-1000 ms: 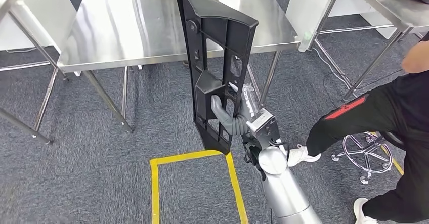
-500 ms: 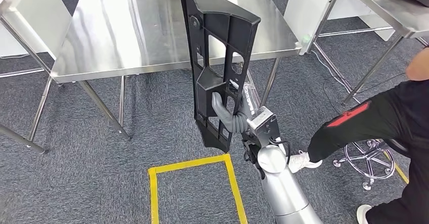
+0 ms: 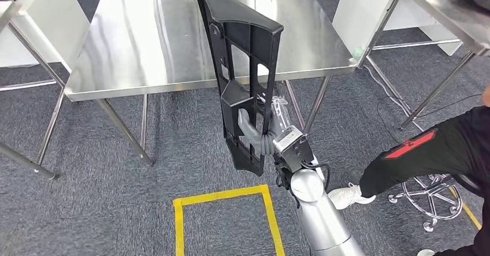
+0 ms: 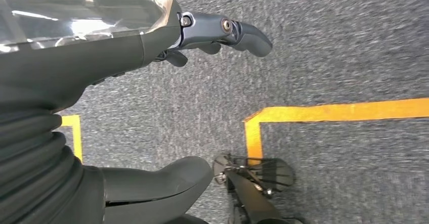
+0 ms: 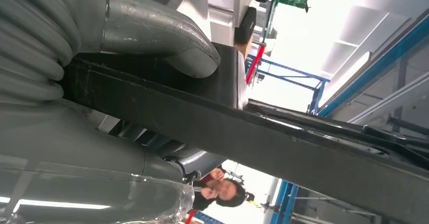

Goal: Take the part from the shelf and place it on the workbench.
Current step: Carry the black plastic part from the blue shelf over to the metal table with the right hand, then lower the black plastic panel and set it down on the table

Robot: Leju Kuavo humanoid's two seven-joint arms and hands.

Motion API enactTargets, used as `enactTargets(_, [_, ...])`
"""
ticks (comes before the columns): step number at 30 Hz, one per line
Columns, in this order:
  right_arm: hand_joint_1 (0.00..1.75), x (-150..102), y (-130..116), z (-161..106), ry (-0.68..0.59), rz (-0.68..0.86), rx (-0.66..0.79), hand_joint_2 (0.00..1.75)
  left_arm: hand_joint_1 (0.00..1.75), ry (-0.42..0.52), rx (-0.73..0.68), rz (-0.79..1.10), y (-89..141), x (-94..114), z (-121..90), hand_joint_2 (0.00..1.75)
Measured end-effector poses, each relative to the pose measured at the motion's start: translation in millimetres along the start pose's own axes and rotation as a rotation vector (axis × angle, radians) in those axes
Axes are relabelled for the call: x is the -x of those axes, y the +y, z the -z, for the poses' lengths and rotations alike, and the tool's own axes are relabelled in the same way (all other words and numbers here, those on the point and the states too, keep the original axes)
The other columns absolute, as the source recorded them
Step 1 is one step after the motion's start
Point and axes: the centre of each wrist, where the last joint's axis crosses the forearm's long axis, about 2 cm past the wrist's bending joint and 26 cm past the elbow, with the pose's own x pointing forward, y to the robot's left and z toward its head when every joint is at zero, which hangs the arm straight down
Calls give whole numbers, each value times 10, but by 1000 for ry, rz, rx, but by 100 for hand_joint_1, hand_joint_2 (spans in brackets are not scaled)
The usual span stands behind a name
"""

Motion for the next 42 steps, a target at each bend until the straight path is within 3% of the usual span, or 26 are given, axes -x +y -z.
enactTargets(17, [175, -84, 309, 117, -17, 33, -33, 175, 0, 22, -19, 8, 146, 42, 1, 175])
enactTargets(31, [175, -40, 348, 149, -9, 30, -54, 175, 0, 24, -22, -11, 129, 53, -5, 175])
enactTargets(42, [175, -16, 420, 285, -21, -87, -58, 175, 0, 24, -25, -5, 118, 49, -4, 175])
